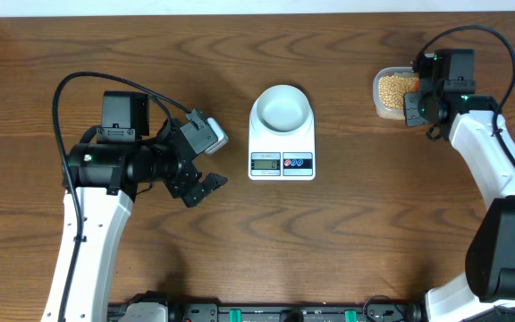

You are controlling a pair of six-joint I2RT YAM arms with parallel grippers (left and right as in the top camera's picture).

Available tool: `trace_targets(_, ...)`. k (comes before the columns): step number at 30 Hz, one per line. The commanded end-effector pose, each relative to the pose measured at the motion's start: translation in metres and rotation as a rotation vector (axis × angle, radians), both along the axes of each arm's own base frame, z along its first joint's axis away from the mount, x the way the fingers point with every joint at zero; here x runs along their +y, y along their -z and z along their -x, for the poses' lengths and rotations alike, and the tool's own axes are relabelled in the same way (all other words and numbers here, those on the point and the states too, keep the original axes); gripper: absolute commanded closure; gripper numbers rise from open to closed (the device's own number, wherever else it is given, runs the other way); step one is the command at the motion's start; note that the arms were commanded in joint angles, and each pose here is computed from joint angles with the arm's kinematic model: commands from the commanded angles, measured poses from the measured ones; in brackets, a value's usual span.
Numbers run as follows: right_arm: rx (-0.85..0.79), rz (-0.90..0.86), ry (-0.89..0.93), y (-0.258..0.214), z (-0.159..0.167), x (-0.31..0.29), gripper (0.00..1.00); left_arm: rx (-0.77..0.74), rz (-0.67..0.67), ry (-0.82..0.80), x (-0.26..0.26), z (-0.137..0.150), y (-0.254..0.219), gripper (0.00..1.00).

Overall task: Scoop item into bowl and weigh 50g on scale
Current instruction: 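Lower the red scoop into the soybeans with the right gripper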

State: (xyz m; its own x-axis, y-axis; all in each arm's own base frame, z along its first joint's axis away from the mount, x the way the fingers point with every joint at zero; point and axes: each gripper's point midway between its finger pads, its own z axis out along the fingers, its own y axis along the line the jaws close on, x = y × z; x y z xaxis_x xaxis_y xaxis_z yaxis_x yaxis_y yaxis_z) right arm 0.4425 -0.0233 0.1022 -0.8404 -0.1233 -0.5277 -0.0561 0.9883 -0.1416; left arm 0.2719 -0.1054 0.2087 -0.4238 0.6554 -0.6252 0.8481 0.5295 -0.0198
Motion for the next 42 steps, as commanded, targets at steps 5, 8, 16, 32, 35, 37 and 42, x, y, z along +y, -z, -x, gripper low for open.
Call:
trace_targets(5, 0.013, -0.061, -0.016, 0.006, -0.003, 0.008, 0.99, -0.03, 0.017, 0.001, -0.001, -0.003, -0.012, 0.01)
trace_targets(8, 0.013, -0.082, -0.028, 0.006, -0.003, 0.013, 0.99, -0.03, 0.017, 0.001, -0.001, -0.003, -0.012, 0.01)
trace_targets(16, 0.024, -0.161, 0.013, 0.008, 0.001, 0.009, 0.99, -0.03, 0.017, 0.001, -0.001, -0.003, -0.012, 0.01)
trace_targets(32, 0.034, -0.363, 0.074, 0.011, 0.002, 0.007, 0.99, -0.03, 0.017, 0.001, -0.001, -0.003, -0.012, 0.01)
trace_targets(35, 0.036, -0.38, 0.083, 0.012, 0.002, 0.009, 0.99, -0.03, 0.017, 0.001, -0.001, -0.003, -0.012, 0.01)
trace_targets(37, 0.037, -0.404, 0.072, 0.011, 0.002, 0.013, 0.99, -0.03, 0.017, 0.001, -0.001, -0.003, -0.012, 0.01)
trace_targets(42, 0.037, -0.472, 0.07, 0.007, 0.002, 0.018, 0.99, -0.03, 0.017, 0.001, -0.001, -0.003, -0.012, 0.01)
